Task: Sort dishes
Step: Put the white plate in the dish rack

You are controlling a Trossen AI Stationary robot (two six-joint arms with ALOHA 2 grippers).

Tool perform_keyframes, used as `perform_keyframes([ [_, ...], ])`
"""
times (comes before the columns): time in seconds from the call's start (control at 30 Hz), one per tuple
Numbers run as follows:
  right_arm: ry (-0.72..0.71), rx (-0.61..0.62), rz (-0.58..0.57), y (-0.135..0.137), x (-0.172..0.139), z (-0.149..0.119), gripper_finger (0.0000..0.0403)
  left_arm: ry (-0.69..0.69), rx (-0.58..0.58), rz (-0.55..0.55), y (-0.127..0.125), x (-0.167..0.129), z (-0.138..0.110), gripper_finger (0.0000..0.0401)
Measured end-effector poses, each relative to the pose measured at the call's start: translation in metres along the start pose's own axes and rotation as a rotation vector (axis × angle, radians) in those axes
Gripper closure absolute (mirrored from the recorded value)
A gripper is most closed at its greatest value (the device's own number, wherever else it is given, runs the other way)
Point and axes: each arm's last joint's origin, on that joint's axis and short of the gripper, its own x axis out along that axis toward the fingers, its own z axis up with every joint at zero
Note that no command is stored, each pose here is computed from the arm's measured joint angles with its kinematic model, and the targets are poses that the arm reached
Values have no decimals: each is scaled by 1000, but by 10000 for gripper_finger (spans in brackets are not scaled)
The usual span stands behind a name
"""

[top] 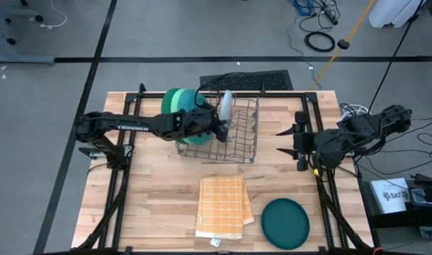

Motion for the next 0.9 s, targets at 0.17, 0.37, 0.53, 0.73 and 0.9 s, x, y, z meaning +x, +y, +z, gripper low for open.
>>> perform_keyframes([
  [0.17, 1, -11, 2, 4, 6, -3, 195, 6, -34, 60, 3, 0, -3, 374],
  [0.37, -9, -22, 2, 4, 7, -3, 195, 9, -83, 59, 3, 0, -3, 375],
  [0.53, -9, -26, 2, 4, 7, -3, 195, 10, -109, 57, 2, 0, -4, 375],
  [0.73, -9, -27, 2, 4, 7, -3, 195, 57, -124, 57, 1, 13, -16, 375],
  [0.9, -11, -24, 2, 4, 7, -3, 195, 69, -139, 67, 2, 19, -20, 366],
])
